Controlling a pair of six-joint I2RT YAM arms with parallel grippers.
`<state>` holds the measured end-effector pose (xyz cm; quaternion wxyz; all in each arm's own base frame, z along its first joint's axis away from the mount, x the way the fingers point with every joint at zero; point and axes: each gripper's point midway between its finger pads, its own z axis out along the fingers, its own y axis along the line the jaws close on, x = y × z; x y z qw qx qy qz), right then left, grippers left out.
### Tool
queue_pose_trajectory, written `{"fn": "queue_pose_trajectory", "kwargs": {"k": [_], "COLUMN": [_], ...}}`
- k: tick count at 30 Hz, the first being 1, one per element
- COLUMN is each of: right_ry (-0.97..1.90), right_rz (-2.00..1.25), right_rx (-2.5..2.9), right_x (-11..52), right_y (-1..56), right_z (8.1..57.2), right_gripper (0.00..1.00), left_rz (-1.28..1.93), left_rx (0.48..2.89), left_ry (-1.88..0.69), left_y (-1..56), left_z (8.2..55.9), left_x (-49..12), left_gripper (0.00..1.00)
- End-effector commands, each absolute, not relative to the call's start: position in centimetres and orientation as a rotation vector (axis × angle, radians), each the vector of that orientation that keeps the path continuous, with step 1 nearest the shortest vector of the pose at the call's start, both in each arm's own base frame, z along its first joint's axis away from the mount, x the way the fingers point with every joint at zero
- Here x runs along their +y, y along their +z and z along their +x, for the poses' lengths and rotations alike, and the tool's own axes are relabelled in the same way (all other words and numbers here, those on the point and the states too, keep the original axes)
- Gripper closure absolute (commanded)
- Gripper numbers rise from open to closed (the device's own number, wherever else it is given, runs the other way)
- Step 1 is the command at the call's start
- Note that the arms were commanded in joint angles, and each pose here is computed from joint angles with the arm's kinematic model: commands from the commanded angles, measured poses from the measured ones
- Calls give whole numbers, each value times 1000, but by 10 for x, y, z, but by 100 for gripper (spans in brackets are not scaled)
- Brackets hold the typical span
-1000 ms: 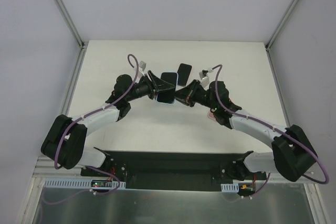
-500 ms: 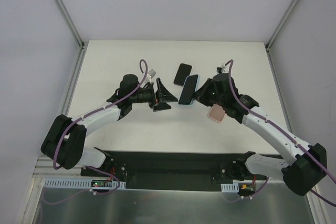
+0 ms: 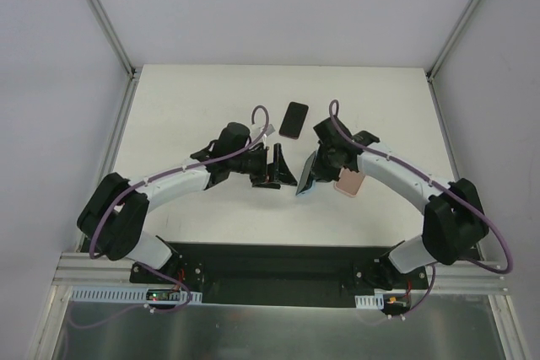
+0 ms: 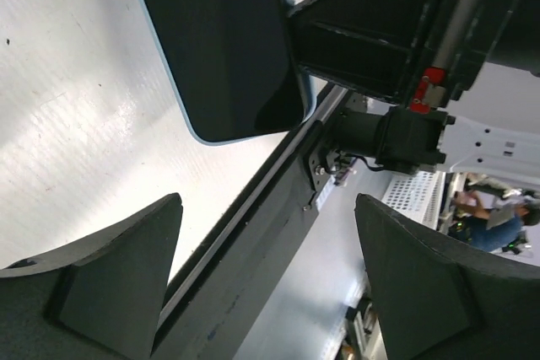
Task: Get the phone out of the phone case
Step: Remove the phone case from the phone.
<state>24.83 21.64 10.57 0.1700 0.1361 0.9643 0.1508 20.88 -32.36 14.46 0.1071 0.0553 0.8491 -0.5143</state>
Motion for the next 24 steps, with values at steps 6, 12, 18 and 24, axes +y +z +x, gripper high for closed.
{"fn": "queue_pose_trajectory", "kwargs": {"k": [6,12,18,24], "right_ry": [432,447,400,435], "right_rz": [363,391,414,401], "right_rx": [2876,2951,3013,3023], "right_x": [237,247,247,252], "right_y": [101,98,93,96], "right_z": [245,242,236,235], "right_gripper": [99,98,99,99], "left_rz": [435,462,448,439], "left_rx": [2470,2447,2381,2339], "left_ry": [-1317,-1146,-998,-967], "left_y": [122,108,110,120], "left_z": [208,211,224,232], "left_x": [-336,-340,-338,-341], "left_gripper": [21,28,31,38]}}
